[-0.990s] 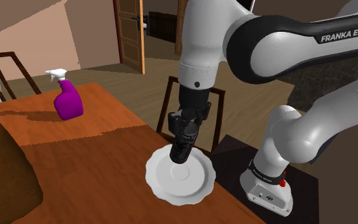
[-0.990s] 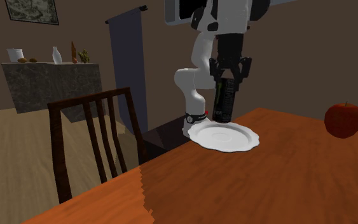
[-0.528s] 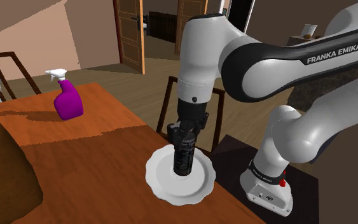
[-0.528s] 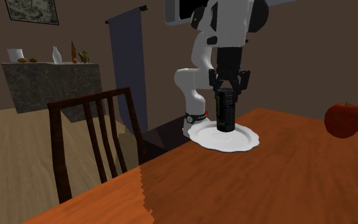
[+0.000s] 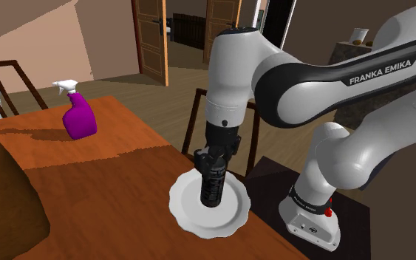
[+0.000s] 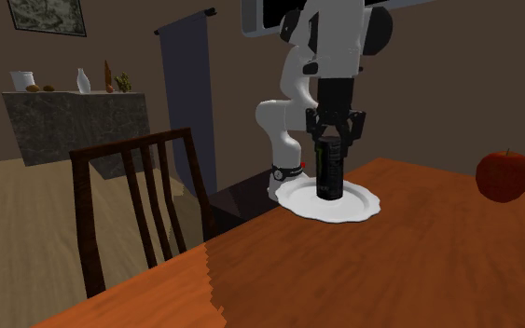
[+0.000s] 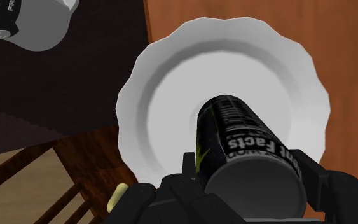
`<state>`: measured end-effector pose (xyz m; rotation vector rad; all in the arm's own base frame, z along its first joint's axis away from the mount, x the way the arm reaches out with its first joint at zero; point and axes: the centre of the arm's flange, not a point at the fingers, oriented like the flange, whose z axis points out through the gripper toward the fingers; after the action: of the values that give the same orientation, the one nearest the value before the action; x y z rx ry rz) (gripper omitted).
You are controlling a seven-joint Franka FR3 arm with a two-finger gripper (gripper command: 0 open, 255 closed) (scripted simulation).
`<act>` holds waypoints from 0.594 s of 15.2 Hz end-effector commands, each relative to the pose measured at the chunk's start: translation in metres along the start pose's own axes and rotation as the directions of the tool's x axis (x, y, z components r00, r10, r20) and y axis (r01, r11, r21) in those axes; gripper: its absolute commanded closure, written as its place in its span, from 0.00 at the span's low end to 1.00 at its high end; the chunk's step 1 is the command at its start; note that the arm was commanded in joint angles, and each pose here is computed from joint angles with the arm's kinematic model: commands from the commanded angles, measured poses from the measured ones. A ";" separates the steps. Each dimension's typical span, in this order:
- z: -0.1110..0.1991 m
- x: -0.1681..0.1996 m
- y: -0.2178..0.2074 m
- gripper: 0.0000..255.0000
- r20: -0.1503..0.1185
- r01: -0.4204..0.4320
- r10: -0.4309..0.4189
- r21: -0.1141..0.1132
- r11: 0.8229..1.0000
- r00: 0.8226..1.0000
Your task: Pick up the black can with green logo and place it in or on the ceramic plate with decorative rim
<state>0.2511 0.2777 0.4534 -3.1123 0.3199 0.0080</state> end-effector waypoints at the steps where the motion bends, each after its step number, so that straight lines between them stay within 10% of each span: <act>1: 0.000 0.000 0.000 1.00 0.000 0.000 0.000 0.000 1.000 1.000; 2: 0.000 0.000 0.000 1.00 0.000 0.000 0.000 0.000 1.000 1.000; 3: 0.000 0.000 0.000 0.00 0.000 0.000 0.000 0.000 1.000 1.000; 9: -0.013 0.000 0.000 0.00 0.000 0.000 0.000 0.000 1.000 1.000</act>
<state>0.2516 0.2773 0.4595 -3.1116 0.3197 0.0067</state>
